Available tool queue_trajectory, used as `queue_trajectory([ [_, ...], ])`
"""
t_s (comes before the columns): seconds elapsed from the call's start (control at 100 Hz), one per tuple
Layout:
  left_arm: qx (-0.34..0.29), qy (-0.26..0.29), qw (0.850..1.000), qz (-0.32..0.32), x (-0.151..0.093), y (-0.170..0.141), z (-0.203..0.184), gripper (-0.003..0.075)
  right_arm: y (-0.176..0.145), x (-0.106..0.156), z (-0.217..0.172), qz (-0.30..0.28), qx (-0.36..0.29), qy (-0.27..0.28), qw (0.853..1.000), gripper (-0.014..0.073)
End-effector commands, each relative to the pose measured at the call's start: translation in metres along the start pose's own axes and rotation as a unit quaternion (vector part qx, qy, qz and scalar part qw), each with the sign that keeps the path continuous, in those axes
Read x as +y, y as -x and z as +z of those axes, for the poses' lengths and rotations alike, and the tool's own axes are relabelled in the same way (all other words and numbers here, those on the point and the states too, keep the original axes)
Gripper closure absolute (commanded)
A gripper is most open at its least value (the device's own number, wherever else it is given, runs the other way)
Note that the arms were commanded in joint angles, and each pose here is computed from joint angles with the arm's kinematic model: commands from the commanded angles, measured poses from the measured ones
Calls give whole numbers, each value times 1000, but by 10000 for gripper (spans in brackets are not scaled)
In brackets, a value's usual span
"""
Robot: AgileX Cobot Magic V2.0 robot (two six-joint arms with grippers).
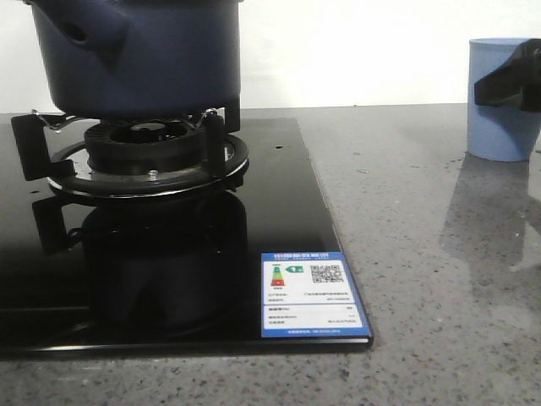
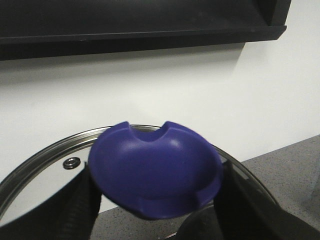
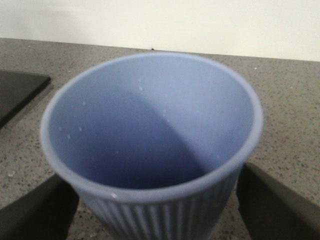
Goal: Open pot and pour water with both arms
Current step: 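Open the right gripper and withdraw it from the cup, then lower the glass lid back onto the pot with left gripper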
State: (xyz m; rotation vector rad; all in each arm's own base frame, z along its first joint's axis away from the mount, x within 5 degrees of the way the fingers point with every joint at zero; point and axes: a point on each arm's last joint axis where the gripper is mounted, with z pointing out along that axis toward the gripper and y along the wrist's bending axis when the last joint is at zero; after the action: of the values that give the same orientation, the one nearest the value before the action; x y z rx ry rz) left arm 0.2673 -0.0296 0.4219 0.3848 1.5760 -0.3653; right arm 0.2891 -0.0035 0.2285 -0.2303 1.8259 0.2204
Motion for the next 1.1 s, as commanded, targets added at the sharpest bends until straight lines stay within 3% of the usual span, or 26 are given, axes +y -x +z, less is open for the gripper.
queue_trajectory([
  [0.0, -51, 0, 999, -12, -6, 25, -12, 350, 21, 2, -7, 0, -42, 9, 999, 27],
  [0.24, -51, 0, 999, -12, -6, 25, -12, 350, 21, 10, -15, -7, -7, 35, 999, 27],
  [0.77, -51, 0, 999, -12, -6, 25, -12, 350, 18, 20, -61, -27, 26, -19, 999, -4],
  [1.09, -55, -58, 996, -27, -18, 25, -9, 350, 45, 38, -119, -30, -74, -54, 995, 2],
])
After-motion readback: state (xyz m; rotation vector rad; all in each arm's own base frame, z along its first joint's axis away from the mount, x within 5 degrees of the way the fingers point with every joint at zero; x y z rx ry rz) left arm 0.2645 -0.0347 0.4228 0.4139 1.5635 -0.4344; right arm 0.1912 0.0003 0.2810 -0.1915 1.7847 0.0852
